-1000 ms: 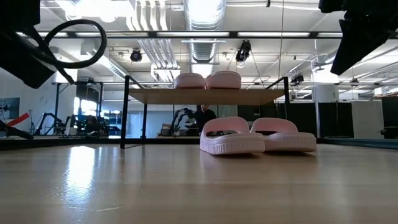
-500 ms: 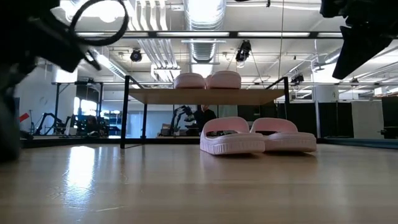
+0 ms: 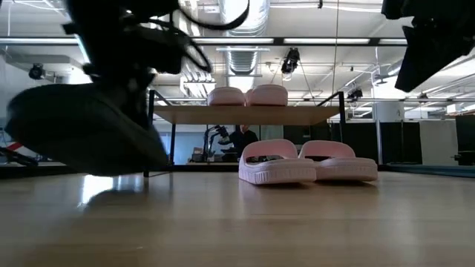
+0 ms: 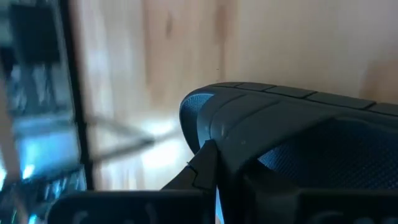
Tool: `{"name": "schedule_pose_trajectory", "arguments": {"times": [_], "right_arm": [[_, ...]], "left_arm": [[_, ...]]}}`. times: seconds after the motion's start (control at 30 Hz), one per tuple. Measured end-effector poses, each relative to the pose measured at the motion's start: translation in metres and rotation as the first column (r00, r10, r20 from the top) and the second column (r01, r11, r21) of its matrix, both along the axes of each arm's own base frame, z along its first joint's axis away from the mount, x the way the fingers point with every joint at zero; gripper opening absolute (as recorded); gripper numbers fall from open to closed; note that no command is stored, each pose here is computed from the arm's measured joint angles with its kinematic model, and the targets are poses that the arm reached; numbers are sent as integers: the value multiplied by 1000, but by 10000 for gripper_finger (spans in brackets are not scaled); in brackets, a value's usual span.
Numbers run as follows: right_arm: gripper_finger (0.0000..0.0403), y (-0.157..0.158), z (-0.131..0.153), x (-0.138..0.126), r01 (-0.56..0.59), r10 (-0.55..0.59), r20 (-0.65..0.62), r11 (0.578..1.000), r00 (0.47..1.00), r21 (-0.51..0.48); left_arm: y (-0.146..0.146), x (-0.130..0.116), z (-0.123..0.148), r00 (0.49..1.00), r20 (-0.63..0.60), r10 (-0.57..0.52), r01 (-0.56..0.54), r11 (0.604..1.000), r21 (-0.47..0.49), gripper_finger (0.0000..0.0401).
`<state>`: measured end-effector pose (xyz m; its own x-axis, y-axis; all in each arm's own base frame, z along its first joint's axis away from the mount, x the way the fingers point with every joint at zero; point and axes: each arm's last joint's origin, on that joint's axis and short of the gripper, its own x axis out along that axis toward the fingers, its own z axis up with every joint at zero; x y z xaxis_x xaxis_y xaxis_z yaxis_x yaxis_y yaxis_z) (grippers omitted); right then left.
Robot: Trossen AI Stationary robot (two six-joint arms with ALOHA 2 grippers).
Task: Pick and place slides into the shelf
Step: Put the left black sandal under the shelf
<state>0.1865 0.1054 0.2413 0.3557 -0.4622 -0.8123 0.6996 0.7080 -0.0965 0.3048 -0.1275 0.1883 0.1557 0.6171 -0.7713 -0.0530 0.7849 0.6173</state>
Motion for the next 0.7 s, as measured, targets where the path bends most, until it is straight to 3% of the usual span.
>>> {"name": "schedule_pose_trajectory", "arguments": {"times": [0.13,0.37,0.7], "right_arm": [[171,2,9,3,-19,19,17,1000,1000,9],[171,1,16,3,-15,15,11,1000,1000,-3],[171,3,13,0,-94,100,-101,993,990,67]], "left_arm": [[12,10,-9,995,-17,-96,96,995,21,1],[34,0,-28,991,-119,-65,74,995,74,1],[40,-3,-34,1000,1,24,-24,999,34,6]]}}
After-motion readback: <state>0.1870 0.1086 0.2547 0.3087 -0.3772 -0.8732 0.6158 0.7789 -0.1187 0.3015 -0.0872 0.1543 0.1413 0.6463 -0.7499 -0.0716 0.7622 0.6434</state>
